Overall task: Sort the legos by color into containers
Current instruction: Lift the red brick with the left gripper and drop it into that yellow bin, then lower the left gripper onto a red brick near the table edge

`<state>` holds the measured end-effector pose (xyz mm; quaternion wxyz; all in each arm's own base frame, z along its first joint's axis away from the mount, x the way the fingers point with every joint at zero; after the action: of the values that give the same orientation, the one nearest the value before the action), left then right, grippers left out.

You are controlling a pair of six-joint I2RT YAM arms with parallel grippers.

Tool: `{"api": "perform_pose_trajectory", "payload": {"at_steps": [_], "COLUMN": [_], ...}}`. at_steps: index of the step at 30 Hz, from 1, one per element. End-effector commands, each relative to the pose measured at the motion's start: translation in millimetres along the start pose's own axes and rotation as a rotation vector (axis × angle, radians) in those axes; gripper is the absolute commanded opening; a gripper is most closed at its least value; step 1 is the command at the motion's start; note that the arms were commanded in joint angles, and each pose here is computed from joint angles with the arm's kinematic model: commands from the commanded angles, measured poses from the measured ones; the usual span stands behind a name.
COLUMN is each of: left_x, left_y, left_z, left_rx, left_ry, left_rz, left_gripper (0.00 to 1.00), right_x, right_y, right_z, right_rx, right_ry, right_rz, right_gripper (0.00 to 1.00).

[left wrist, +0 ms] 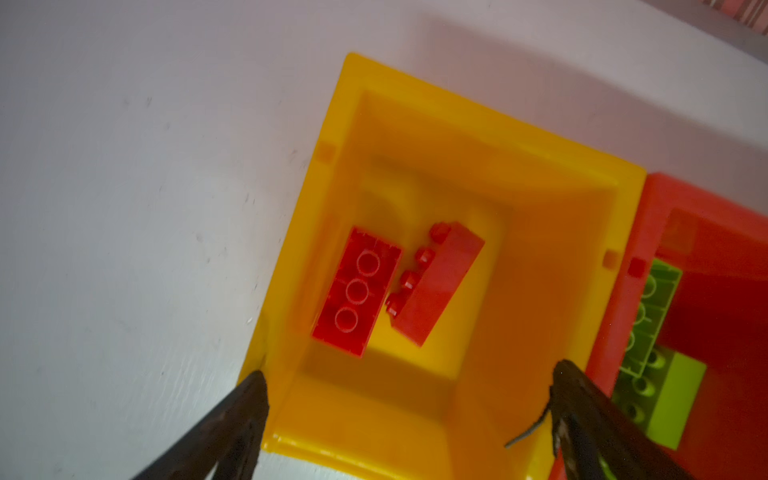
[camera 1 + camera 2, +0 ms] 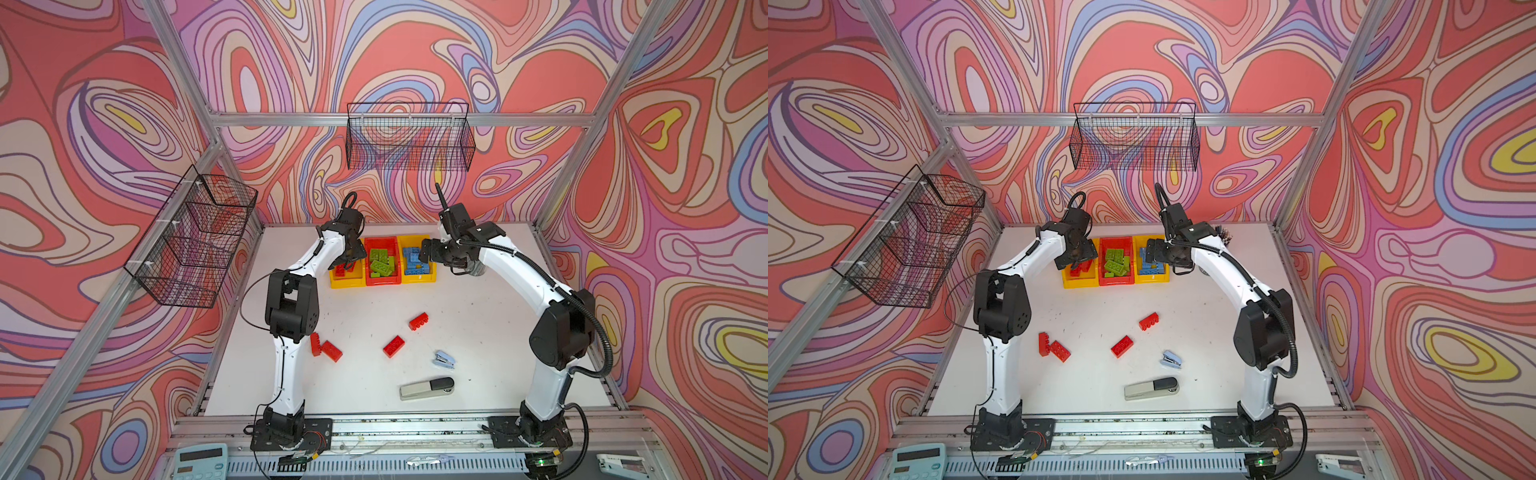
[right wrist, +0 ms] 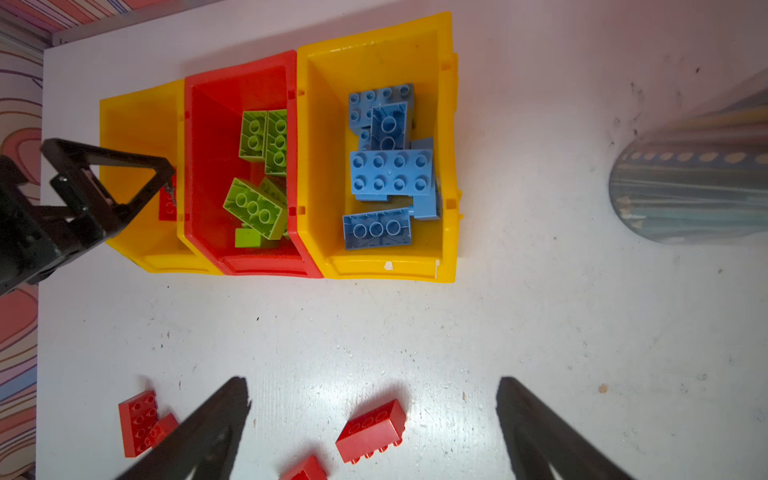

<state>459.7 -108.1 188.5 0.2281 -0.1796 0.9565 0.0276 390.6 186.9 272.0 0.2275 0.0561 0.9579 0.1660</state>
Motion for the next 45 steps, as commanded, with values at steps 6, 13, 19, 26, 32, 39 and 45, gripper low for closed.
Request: {"api": "perform_pose_trajectory", "payload": {"at_steps": [6, 13, 19, 26, 32, 39, 45], "left_x": [52, 145, 199, 211, 208, 212, 211], "left_y": [62, 129, 159, 161, 153, 149, 149], "left_z": [-65, -86, -85, -67, -50, -31, -23], "left_rx": [-0.055, -0.145, -0.152, -0.179, -0.177, -0.197, -0.232], "left_ry": [-0.031, 0.036, 0.09, 0.129, 0.138, 0.167, 0.155], "left_rz": [-0.121, -0.21, -0.282, -0.276, -0.254, -0.228, -0.219], "left_gripper": [0.92, 0.89, 0.83, 0.73, 0.67, 0.62, 0.56], "right_x": [11, 23, 27, 25, 32, 42, 37], "right_y": [0, 0, 6, 9, 4, -3, -1], "right_z": [-19, -16, -27, -29, -32, -32, -27], "right_rx": [-0.086, -0.137, -0.179, -0.194, -0.178, -0.167, -0.161], "right_ry": [0.007, 0.057, 0.057, 0.059, 0.057, 0.058, 0.06], "right_rz": [-0.041, -0.063, -0.08, -0.084, -0.074, -0.044, -0.04], "right_gripper": [0.98, 0.98, 0.98, 0.97, 0.97, 0.96, 0.96]}}
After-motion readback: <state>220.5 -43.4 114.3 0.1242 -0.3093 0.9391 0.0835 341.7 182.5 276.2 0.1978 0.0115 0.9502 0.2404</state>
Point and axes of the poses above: each gripper's point midway between its finger pads, its own z axis out along the fingers, its own y axis along the line the jaws close on, x = y × z, the point moved 9 cm from there along -z, back along the fingers, and after that the axes turned 5 degrees about z, right-handed, at the moved point
